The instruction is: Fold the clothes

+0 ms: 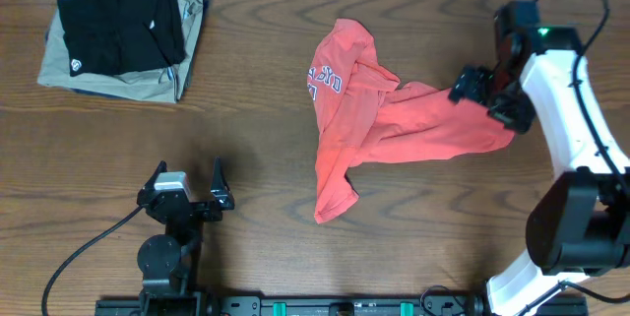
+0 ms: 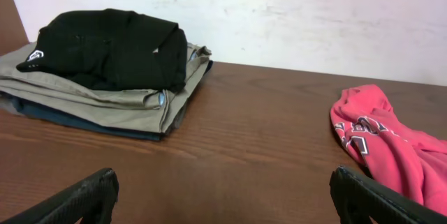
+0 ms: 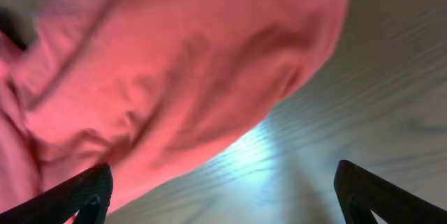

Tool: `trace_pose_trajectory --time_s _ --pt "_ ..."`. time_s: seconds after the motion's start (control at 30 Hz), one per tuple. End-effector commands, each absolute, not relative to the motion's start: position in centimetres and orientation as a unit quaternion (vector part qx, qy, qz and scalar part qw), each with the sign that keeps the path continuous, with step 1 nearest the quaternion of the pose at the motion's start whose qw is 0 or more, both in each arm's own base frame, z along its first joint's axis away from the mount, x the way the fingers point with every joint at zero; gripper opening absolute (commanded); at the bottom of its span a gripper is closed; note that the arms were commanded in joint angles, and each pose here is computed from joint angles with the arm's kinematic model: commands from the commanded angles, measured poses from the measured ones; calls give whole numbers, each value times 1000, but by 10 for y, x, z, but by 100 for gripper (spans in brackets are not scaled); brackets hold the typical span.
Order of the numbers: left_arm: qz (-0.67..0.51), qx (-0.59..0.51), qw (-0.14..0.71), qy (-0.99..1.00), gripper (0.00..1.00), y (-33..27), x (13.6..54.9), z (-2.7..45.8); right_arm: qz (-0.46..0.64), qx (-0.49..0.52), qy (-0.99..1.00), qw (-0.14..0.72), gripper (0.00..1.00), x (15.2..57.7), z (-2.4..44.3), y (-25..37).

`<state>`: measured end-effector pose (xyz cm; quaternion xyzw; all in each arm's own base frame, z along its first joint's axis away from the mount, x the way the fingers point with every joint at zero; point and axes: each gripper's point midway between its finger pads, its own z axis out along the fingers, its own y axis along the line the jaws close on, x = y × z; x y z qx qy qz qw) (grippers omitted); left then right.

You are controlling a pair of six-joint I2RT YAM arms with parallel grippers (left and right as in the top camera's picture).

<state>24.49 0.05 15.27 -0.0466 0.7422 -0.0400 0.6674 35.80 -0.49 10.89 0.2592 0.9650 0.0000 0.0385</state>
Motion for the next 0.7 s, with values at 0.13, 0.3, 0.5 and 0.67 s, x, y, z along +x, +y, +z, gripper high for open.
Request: trace_pose_trajectory --time_s 0.13,0.3,0.5,0.67 --pt "-65 -33 667 741 98 -9 245 150 57 254 965 14 99 350 71 25" --pt "-204 101 693 684 98 -72 231 187 88 274 957 33 100 362 69 33" --pt "-305 109 640 697 98 -97 215 204 123 287 948 67 99 383 73 42" --pt "-354 141 585 716 98 -116 216 243 125 285 948 74 99 387 74 43"
